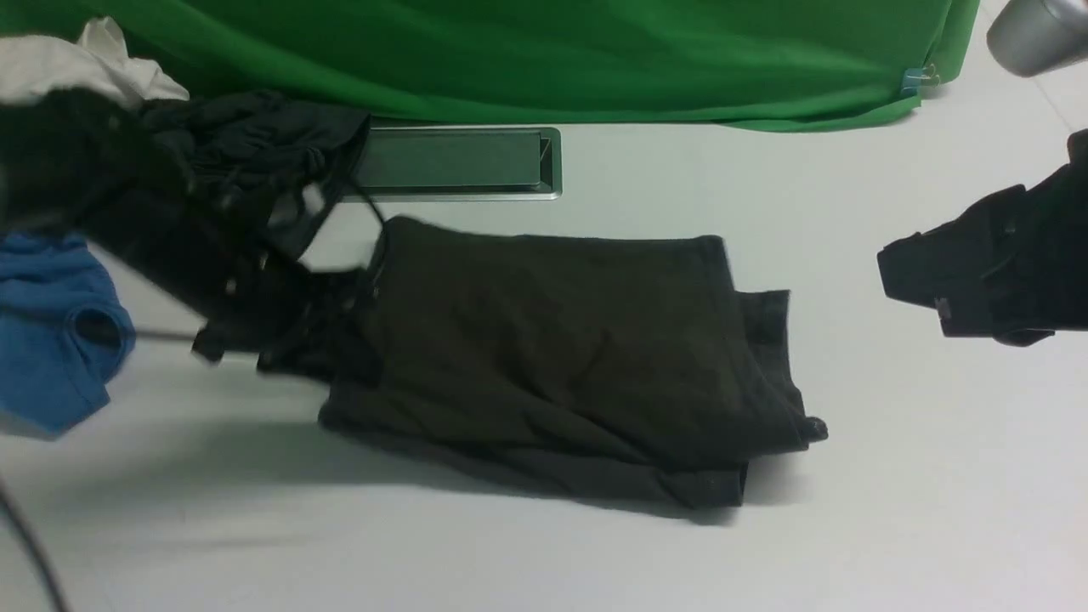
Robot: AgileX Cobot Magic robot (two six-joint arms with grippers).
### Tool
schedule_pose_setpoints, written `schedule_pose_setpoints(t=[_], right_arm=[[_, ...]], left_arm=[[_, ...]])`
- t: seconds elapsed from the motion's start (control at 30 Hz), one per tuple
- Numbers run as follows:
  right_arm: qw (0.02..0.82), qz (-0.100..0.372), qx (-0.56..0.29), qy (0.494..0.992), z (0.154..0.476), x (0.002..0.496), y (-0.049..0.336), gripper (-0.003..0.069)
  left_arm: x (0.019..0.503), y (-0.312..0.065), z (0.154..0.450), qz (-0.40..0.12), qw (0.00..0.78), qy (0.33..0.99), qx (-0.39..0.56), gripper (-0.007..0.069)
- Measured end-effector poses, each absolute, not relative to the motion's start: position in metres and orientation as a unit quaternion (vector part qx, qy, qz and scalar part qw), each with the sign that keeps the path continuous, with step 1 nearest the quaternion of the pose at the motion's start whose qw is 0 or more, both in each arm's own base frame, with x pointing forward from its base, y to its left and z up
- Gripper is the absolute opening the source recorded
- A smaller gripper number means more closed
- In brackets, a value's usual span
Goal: Fold a long-sleeved shirt on a white desktop.
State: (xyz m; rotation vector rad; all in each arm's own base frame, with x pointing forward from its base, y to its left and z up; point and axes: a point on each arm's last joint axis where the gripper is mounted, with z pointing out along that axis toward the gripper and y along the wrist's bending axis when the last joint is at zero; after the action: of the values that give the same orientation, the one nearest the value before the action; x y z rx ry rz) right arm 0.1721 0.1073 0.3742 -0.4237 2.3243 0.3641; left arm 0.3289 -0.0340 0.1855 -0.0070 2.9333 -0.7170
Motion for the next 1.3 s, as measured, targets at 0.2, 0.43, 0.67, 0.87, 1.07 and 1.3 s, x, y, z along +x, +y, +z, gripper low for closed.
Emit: schedule_pose_setpoints(t=[0.2, 0.43, 0.67, 0.87, 1.07, 1.3], right_arm=[[0.365, 0.149, -0.148, 0.907, 0.374, 0.172, 0.107, 0.0257], [0.383, 0.163, -0.135, 0.899, 0.378, 0.174, 0.109, 0.0257], [0.476, 0.166, -0.138, 0.853, 0.401, 0.164, 0.097, 0.0257], [0.615, 0.212, -0.141, 0.746, 0.420, 0.124, 0.074, 0.0238], [0.709, 0.243, -0.139, 0.647, 0.381, 0.065, 0.039, 0.0227], [0.701, 0.265, -0.123, 0.650, 0.322, 0.052, 0.032, 0.0225]], left_arm=[[0.310, -0.027, 0.171, -0.197, 0.071, 0.977, -0.044, 0.0104], [0.311, -0.023, 0.170, -0.172, 0.081, 0.981, -0.049, 0.0309], [0.312, -0.023, 0.184, -0.172, 0.105, 0.979, -0.040, 0.0650], [0.297, -0.024, 0.230, -0.175, 0.169, 0.970, -0.016, 0.0692], [0.238, -0.029, 0.315, -0.169, 0.281, 0.941, 0.088, 0.0692], [0.151, -0.038, 0.375, -0.183, 0.375, 0.897, 0.149, 0.0648]])
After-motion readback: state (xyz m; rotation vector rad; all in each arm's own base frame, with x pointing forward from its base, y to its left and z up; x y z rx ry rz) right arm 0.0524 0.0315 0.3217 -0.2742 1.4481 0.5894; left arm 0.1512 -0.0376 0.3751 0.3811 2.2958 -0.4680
